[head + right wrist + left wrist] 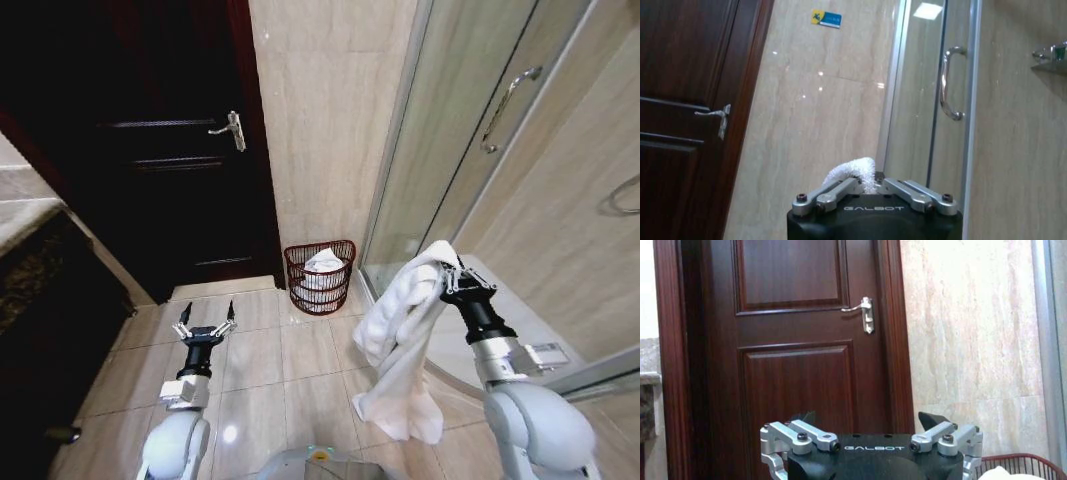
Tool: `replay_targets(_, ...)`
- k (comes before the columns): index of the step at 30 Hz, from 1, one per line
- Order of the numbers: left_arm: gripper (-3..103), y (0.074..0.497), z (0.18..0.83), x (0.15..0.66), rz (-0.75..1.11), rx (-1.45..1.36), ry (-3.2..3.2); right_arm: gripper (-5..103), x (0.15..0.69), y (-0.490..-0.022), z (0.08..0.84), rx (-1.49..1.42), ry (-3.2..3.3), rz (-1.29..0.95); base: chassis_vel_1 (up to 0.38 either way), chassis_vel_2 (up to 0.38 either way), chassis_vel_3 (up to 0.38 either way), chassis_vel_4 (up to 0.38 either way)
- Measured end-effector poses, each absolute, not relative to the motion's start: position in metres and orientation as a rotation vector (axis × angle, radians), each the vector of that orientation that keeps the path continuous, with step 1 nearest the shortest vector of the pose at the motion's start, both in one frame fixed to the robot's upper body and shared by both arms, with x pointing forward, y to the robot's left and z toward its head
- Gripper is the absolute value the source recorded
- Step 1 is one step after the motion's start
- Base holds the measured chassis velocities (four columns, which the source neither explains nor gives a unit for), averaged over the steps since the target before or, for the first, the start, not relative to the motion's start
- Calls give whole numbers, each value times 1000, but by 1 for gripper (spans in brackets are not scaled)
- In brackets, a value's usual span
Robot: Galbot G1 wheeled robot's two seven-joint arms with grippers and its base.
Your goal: Discard the used towel into the hamper.
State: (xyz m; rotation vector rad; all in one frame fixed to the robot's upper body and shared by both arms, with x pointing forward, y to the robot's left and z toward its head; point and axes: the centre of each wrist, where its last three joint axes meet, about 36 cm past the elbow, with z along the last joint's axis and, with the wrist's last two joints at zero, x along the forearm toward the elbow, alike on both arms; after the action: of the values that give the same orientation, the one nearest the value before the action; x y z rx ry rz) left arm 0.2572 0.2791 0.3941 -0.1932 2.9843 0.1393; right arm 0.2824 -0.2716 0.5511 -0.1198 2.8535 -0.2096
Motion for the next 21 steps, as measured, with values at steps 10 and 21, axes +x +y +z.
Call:
replay_targets(10, 100, 279, 394, 256, 146, -192, 2984, 2, 283, -273, 549, -114, 2855, -208, 26, 29, -25, -35)
replay_targets(21, 100, 279, 395, 256, 149, -192, 2980, 2, 284, -273, 549, -122, 2851, -207, 13, 90, -8, -83)
